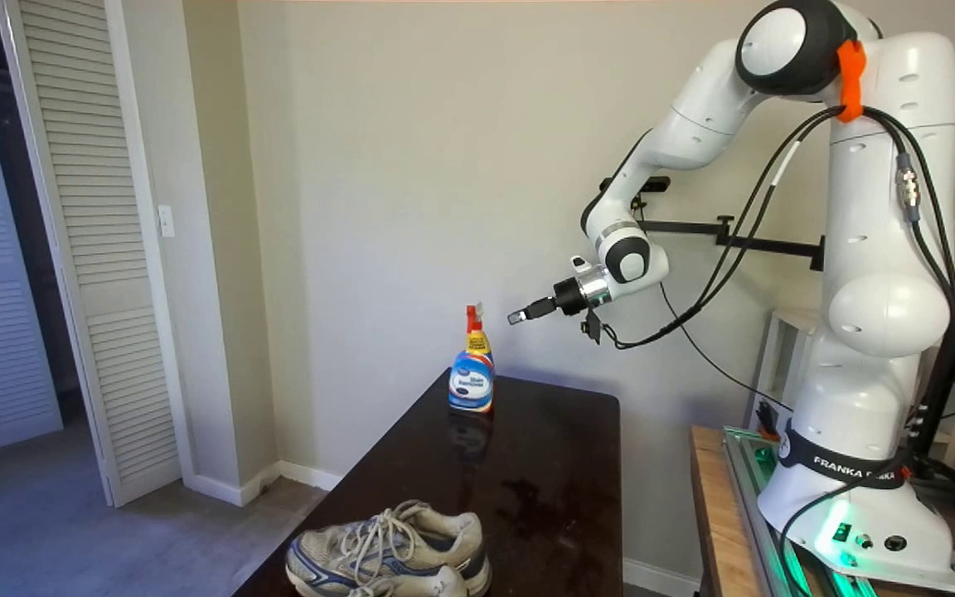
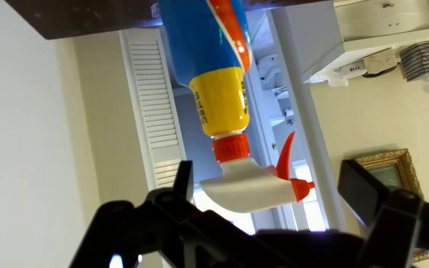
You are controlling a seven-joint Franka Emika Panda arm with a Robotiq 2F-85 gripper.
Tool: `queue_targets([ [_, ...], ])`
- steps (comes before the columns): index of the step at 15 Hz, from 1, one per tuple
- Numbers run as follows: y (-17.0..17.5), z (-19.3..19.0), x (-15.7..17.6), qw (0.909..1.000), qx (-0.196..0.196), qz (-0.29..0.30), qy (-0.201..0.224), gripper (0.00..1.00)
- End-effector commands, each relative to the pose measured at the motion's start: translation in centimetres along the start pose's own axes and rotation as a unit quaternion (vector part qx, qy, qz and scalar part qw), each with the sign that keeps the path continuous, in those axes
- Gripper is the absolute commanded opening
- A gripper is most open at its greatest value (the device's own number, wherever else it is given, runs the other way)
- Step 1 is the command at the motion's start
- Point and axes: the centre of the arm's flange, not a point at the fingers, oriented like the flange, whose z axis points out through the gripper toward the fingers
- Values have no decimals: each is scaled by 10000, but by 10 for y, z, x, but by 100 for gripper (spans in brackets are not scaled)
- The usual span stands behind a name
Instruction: Move the blue bottle forwards
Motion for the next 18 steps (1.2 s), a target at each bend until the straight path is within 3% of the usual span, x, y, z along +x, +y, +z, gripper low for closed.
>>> queue_targets([
  [1,5,0,-32,9995,-218,-228,-68,100],
  [2,4,-4,-11,9998,-148,-129,22,100],
  [10,4,-4,-15,9998,-153,-137,-9,100],
  [14,-14,1,-30,9990,-288,-17,329,100],
  [18,-16,21,-45,9972,-45,302,679,100],
])
